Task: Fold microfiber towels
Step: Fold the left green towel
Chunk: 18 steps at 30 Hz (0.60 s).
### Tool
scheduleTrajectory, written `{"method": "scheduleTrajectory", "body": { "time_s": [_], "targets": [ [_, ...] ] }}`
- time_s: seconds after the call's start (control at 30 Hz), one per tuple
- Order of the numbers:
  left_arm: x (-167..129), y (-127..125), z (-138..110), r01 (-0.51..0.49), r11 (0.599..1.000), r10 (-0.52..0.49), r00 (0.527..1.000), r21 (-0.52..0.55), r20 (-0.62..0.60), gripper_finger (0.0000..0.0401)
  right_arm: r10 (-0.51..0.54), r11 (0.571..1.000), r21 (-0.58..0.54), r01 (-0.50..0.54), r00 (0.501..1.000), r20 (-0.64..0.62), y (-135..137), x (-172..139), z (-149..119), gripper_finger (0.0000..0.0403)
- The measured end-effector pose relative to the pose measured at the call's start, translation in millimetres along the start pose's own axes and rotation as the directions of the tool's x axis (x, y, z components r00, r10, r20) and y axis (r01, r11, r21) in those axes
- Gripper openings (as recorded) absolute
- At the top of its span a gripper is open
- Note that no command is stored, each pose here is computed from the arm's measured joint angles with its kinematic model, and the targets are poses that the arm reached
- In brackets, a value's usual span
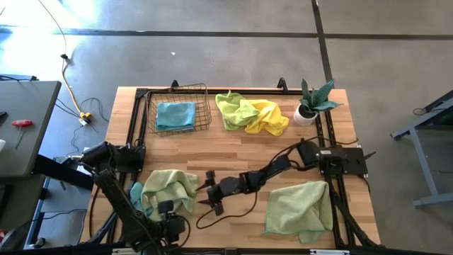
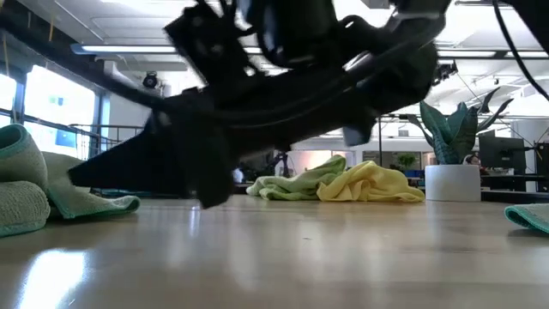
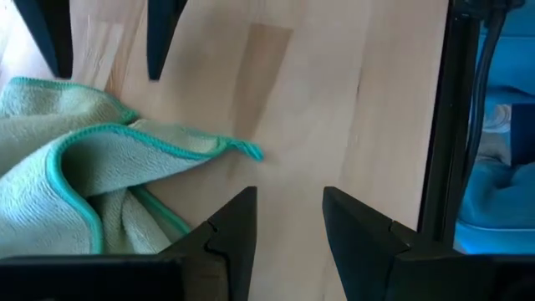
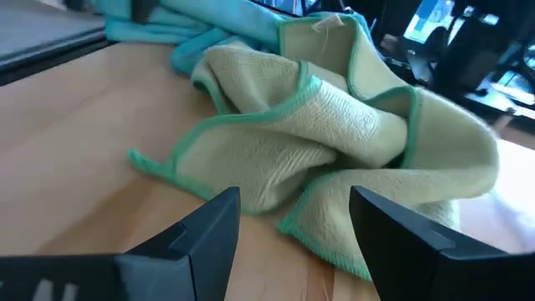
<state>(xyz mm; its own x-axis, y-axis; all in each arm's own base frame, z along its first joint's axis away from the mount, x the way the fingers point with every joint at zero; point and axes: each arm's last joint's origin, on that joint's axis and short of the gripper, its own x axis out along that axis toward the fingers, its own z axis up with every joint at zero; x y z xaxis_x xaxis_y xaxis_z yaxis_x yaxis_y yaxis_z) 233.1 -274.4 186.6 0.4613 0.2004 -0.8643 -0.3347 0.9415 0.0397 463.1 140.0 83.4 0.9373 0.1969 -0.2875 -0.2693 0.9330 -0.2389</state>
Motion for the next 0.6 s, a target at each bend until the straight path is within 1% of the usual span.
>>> {"method": "scheduleTrajectory", "body": {
  "time_s": [0.13,0.2,0.37,0.5,0.6],
  "targets": [
    [-1.3,-0.9,-2.2,0.004,1.0,-0.004,1.0,-0.022,0.001,0.0126,0.008,0.999,0.032,-0.008,1.0,-0.015,-10.9,11.9,-3.6,0.022],
    [-2.2,-1.5,-3.8,0.006,1.0,-0.006,1.0,-0.018,0.0,0.0126,0.003,0.998,0.057,-0.002,1.0,-0.016,-17.9,14.0,-1.5,0.022],
    [-2.3,-1.4,-3.6,0.006,1.0,-0.006,1.0,-0.018,0.0,0.0126,-0.011,0.994,0.111,0.016,0.999,-0.044,-29.9,14.6,-6.1,0.022],
    [-2.5,-1.2,-3.4,0.005,1.0,-0.005,1.0,-0.018,0.001,0.0126,0.028,0.986,0.164,-0.02,0.998,-0.048,-33.2,14.6,-8.4,0.022],
    [-2.4,-0.7,-3.1,0.002,1.0,-0.002,1.0,-0.017,0.0,0.0126,0.03,0.985,0.168,-0.022,0.999,-0.044,-33.1,14.6,-7.9,0.022]
  ]
}}
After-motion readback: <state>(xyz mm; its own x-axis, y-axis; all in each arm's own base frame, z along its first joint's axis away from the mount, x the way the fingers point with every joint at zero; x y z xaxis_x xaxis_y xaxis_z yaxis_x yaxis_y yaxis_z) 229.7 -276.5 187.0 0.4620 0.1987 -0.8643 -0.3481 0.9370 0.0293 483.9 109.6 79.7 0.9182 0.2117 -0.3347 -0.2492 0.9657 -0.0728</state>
